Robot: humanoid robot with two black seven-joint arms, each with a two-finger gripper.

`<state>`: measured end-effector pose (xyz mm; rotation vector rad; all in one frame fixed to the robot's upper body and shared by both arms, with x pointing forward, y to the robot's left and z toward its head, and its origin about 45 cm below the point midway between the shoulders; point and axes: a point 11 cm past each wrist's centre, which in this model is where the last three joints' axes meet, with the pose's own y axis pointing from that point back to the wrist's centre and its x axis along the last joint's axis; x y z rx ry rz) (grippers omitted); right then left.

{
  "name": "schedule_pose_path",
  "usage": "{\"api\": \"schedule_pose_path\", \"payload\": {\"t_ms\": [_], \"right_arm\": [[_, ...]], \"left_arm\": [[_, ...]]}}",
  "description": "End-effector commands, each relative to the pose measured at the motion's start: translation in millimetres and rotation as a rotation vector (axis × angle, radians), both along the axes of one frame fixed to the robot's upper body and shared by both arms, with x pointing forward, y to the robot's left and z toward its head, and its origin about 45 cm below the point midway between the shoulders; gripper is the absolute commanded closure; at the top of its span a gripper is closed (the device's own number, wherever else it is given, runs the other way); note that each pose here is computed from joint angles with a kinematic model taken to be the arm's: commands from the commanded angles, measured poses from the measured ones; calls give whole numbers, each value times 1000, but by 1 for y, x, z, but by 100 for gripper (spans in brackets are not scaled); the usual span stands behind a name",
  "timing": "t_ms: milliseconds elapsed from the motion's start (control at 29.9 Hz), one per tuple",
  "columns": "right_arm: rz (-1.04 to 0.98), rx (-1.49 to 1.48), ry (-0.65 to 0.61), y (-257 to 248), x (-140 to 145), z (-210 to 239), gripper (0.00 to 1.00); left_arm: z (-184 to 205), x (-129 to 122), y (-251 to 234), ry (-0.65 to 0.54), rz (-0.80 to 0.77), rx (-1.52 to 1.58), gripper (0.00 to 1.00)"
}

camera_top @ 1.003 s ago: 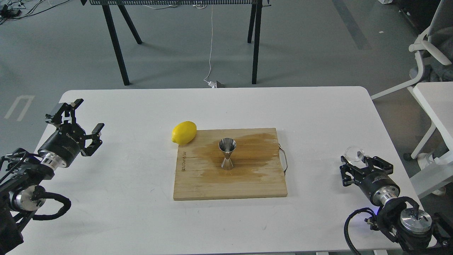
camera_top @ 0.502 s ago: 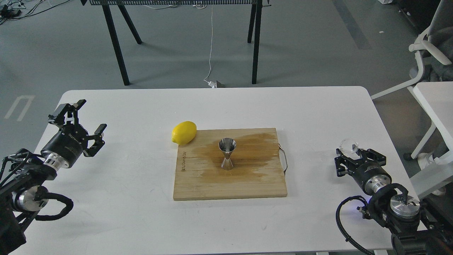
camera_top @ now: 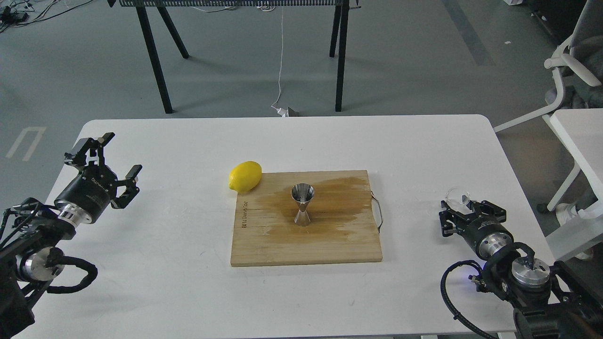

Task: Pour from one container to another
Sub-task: 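Set the clear cup down on the table and open the right gripper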

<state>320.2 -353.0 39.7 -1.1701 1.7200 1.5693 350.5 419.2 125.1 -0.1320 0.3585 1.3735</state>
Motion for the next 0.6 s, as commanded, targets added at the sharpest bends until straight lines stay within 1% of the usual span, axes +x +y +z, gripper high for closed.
{"api": "schedule_pose_path", "payload": {"t_ms": [0, 100, 368, 568], "right_arm": [[0, 1, 4, 0, -2, -1, 42], [1, 1, 3, 0, -2, -1, 37], [4, 5, -5, 2, -1, 1, 29], [5, 10, -8, 3, -2, 1, 15]], "left_arm": [[0, 0, 0, 0, 0, 0, 1], [0, 0, 0, -1, -1, -1, 1], [0, 0, 0, -1, -1, -1, 1], [1, 0, 0, -1, 0, 1, 1]]}}
